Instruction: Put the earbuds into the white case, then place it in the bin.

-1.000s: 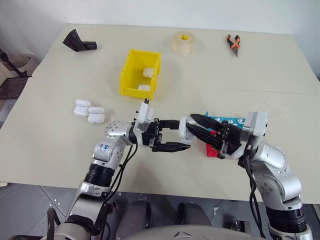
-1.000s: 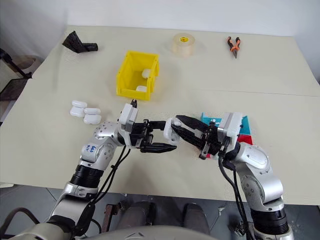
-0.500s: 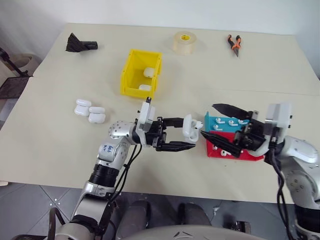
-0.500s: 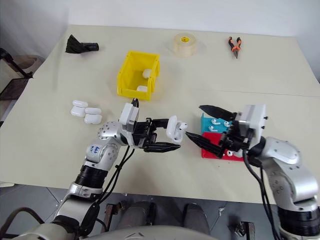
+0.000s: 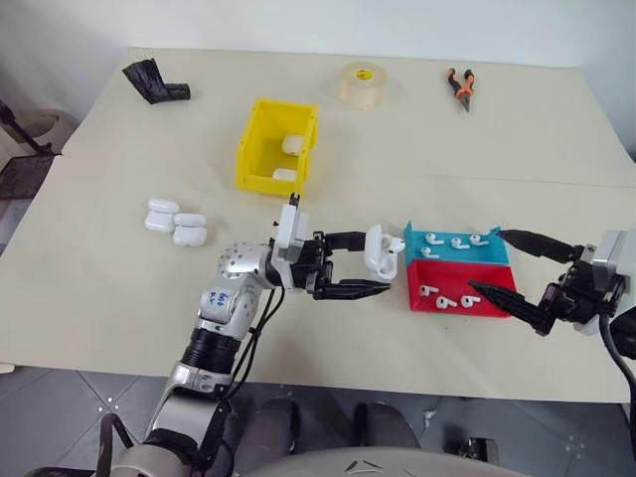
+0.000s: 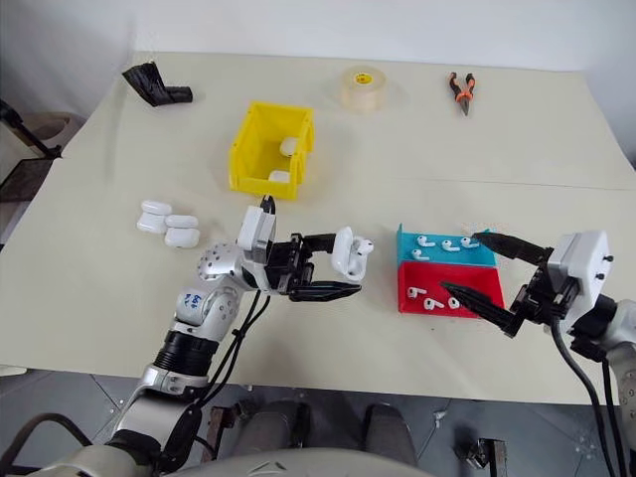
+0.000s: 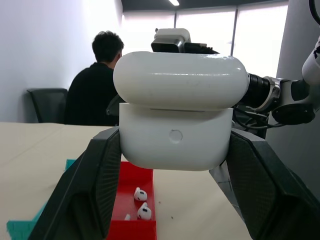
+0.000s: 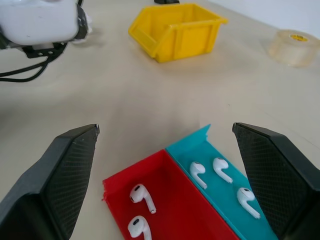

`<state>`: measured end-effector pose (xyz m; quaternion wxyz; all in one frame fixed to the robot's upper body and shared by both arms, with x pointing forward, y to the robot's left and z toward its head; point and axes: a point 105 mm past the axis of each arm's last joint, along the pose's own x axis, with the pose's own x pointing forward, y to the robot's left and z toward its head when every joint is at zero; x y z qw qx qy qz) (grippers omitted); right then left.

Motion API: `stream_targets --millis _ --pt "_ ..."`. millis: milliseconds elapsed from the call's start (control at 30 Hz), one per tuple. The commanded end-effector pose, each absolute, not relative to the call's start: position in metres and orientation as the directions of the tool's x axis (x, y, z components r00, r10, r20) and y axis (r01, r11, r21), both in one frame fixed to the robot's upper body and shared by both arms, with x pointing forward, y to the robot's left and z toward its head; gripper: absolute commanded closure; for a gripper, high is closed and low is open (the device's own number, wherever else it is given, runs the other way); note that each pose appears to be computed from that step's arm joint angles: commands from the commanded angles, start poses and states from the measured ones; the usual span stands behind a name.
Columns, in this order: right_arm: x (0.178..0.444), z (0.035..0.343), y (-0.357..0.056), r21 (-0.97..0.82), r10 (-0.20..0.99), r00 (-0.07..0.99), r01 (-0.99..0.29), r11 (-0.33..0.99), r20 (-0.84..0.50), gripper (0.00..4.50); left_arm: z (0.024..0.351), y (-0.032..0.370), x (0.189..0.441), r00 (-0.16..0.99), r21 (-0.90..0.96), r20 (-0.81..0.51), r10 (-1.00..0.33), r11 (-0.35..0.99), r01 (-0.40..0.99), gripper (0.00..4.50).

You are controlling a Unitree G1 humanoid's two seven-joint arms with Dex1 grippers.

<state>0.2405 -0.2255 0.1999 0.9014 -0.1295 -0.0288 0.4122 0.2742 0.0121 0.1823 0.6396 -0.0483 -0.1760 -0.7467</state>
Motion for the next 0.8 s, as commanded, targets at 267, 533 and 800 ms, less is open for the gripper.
stream_targets --millis 267,533,800 --pt "0.238 0.221 -0.192 -0.292 0.821 0.571 -0.788 0.542 -0.018 0.02 0.190 0.017 0.270 -0.183 0.230 0.319 -0.930 -0.111 0.967 1.73" --pt "0.238 0.244 -0.163 -0.262 0.874 0.483 -0.837 0.480 0.057 0.63 0.190 0.017 0.269 -0.179 0.226 0.320 -0.930 -0.109 0.968 1.73" --pt "0.235 0.242 -0.145 -0.241 0.910 0.415 -0.880 0.408 0.026 3.52 0.190 0.017 0.270 -0.174 0.224 0.318 -0.932 -0.105 0.969 1.73"
